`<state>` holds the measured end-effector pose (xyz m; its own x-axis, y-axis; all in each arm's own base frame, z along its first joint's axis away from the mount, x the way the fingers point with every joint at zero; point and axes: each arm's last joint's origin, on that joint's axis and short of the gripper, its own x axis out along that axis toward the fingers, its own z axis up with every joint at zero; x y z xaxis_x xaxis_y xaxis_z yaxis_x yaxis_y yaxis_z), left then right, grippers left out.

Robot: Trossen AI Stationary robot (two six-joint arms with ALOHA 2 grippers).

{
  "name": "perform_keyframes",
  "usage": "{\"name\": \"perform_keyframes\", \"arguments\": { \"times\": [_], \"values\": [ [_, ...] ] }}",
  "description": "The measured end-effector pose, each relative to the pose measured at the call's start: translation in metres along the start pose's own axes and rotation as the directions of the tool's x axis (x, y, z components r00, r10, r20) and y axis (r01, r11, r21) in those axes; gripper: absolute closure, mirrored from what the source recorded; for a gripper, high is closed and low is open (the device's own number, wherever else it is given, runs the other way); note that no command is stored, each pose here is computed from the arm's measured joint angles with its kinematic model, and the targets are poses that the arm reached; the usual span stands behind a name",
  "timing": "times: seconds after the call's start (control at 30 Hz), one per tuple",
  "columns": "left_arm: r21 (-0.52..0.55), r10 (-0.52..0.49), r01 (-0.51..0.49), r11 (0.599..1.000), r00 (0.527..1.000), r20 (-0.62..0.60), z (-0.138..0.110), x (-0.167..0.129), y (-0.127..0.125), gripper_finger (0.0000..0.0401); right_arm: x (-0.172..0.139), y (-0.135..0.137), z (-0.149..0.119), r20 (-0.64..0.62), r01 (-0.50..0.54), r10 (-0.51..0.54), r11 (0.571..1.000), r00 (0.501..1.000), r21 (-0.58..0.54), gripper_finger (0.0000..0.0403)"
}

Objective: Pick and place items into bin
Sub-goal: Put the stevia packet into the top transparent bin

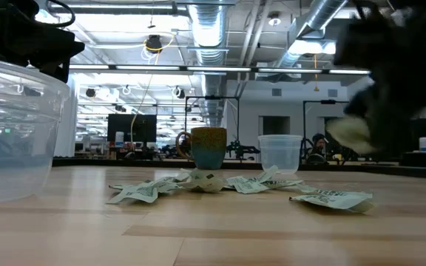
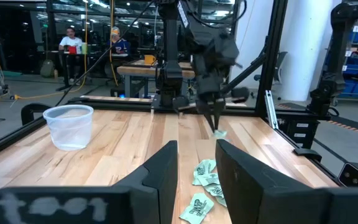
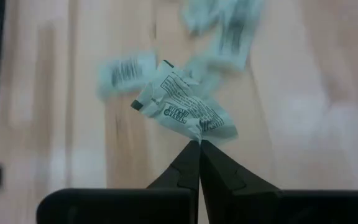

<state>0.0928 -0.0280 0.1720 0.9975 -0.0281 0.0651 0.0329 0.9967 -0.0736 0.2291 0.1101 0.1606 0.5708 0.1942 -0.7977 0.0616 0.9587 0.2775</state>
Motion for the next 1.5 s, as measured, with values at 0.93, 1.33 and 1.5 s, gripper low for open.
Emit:
{"name": "perform_keyframes", "arguments": {
  "times": [0.93,1.33,1.5],
  "values": [
    [0.0,0.0,0.0,1.0,1.0,0.0,0.0,0.0,0.0,0.0303,-0.102,-0.162,0.098,0.164,0.516,-0.613,0.758,0.773,0.4,0.0403],
    [0.0,0.0,0.0,1.0,1.0,0.0,0.0,0.0,0.0,0.0303,-0.112,-0.187,0.094,0.14,0.487,-0.603,0.741,0.785,0.463,0.04],
    [0.0,0.0,0.0,1.0,1.0,0.001,0.0,0.0,0.0,0.0303,-0.112,-0.187,0.095,0.141,0.484,-0.6,0.744,0.787,0.461,0.0387]
  ]
}}
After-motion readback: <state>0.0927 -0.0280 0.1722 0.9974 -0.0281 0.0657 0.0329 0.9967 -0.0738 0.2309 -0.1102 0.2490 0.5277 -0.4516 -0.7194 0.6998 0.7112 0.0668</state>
